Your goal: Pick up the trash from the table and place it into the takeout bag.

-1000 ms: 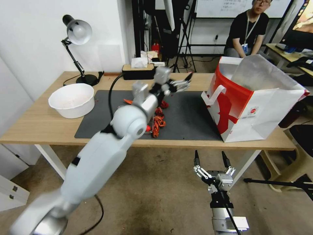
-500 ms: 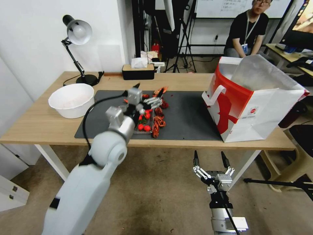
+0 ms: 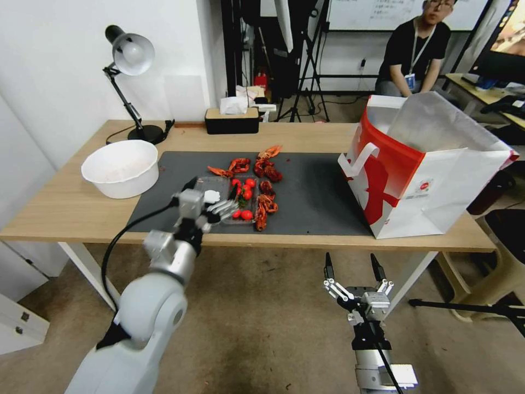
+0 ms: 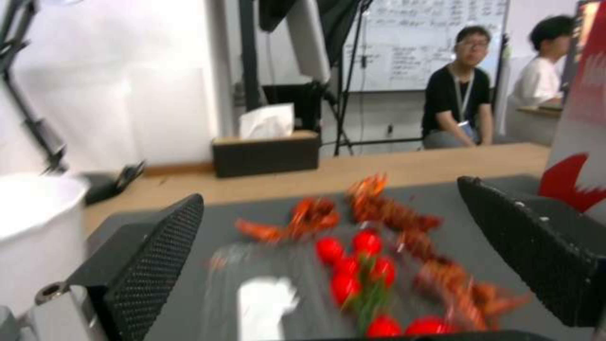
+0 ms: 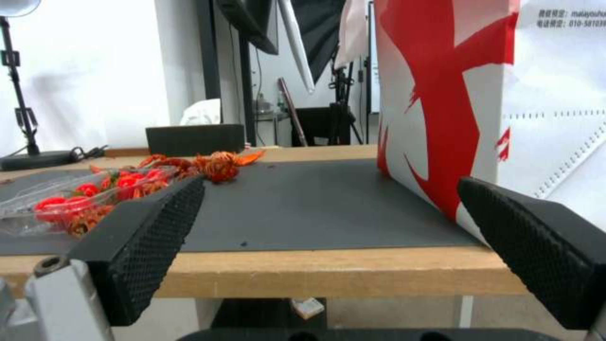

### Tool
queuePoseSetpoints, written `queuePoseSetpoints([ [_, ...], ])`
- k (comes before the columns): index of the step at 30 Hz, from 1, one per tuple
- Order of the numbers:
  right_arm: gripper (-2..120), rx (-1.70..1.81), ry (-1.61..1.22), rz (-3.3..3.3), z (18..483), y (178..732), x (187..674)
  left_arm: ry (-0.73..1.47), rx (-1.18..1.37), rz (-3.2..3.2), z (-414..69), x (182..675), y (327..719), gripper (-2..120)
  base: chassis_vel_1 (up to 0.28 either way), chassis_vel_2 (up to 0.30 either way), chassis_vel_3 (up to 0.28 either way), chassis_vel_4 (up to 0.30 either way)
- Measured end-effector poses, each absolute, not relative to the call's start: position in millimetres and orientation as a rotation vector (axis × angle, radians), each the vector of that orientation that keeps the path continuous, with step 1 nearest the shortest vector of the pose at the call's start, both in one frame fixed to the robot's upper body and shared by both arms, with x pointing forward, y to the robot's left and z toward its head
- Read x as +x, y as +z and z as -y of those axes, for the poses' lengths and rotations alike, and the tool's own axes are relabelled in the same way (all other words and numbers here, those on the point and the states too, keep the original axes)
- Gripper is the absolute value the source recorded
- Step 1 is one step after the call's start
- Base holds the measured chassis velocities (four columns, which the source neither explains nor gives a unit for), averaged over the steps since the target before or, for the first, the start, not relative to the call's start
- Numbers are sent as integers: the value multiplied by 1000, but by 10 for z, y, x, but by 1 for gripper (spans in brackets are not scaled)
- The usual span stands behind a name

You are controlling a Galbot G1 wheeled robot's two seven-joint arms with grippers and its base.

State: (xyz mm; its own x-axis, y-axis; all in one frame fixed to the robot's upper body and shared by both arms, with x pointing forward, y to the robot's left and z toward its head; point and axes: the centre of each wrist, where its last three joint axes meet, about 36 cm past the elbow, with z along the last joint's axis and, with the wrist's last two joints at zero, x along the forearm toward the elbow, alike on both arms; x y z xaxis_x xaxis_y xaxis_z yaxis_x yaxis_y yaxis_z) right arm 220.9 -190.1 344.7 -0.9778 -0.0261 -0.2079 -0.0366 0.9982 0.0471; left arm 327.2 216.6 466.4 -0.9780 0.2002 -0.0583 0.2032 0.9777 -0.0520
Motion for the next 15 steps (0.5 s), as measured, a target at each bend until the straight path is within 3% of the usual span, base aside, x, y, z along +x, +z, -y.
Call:
queuePoseSetpoints([
  [15, 100, -88, 75, -2939, 1905, 3452, 2261, -11, 139, -3091, -2616, 2854, 4374, 100, 0, 0, 0, 0],
])
